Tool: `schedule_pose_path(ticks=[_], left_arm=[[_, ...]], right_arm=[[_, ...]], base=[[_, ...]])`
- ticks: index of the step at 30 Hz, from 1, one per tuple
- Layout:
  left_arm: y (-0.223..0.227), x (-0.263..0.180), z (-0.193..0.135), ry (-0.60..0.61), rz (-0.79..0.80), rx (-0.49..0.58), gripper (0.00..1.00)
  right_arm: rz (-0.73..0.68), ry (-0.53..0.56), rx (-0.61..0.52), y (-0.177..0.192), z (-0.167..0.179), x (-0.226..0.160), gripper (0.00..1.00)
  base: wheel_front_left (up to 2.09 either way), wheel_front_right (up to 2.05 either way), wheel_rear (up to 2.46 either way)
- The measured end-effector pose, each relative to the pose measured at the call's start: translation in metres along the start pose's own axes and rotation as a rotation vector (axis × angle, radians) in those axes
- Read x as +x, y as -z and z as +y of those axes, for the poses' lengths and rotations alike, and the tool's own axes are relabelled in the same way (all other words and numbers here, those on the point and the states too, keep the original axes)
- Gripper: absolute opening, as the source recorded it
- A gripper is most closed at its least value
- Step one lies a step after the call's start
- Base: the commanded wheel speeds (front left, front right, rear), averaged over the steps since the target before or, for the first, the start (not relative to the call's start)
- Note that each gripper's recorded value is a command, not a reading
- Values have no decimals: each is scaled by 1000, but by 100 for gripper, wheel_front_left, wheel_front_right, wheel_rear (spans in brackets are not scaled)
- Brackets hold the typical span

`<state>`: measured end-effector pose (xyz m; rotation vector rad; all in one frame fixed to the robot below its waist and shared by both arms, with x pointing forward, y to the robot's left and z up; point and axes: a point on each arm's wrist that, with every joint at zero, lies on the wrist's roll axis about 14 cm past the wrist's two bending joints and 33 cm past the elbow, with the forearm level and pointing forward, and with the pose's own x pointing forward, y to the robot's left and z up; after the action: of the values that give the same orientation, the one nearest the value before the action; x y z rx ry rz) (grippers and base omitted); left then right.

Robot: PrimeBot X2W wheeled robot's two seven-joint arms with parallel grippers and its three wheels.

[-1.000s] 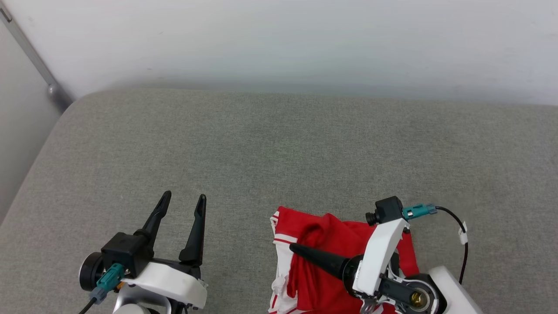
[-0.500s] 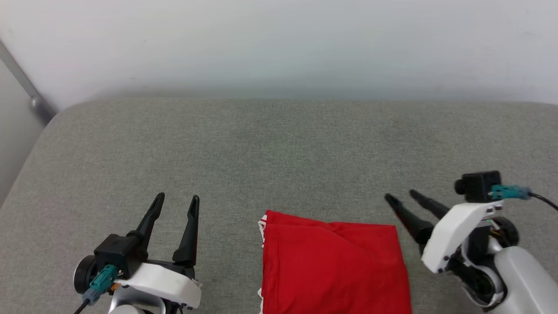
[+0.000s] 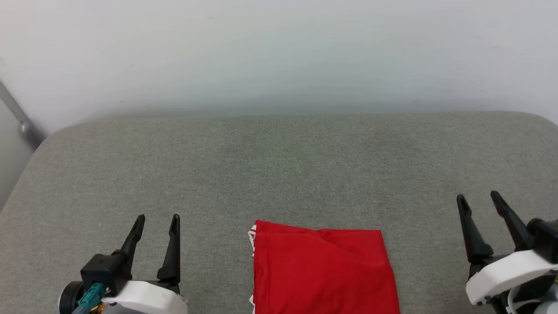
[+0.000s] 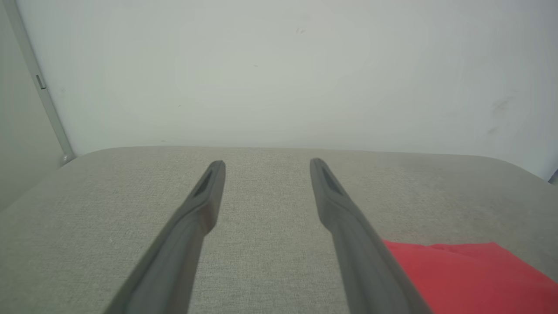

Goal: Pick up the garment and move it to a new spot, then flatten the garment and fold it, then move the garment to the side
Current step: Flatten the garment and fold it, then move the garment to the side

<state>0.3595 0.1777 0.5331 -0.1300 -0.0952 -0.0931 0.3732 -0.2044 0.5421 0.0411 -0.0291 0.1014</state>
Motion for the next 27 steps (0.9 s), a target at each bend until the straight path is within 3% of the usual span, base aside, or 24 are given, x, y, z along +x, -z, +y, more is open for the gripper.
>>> schedule_pose_path(ticks=[10,21,27], left_arm=[[9,-12,2,-15,26,13,100],[12,-10,0,-14,37,8,100],[10,-9,2,-28,29,-6,100]], right_arm=[[-26,15,22,-2,14,-32,100],[-20,38,31,-2,12,-37,100],[119,124,115,23,-18,-44,100]], base=[[0,0,0],[0,0,0],[0,0,0]])
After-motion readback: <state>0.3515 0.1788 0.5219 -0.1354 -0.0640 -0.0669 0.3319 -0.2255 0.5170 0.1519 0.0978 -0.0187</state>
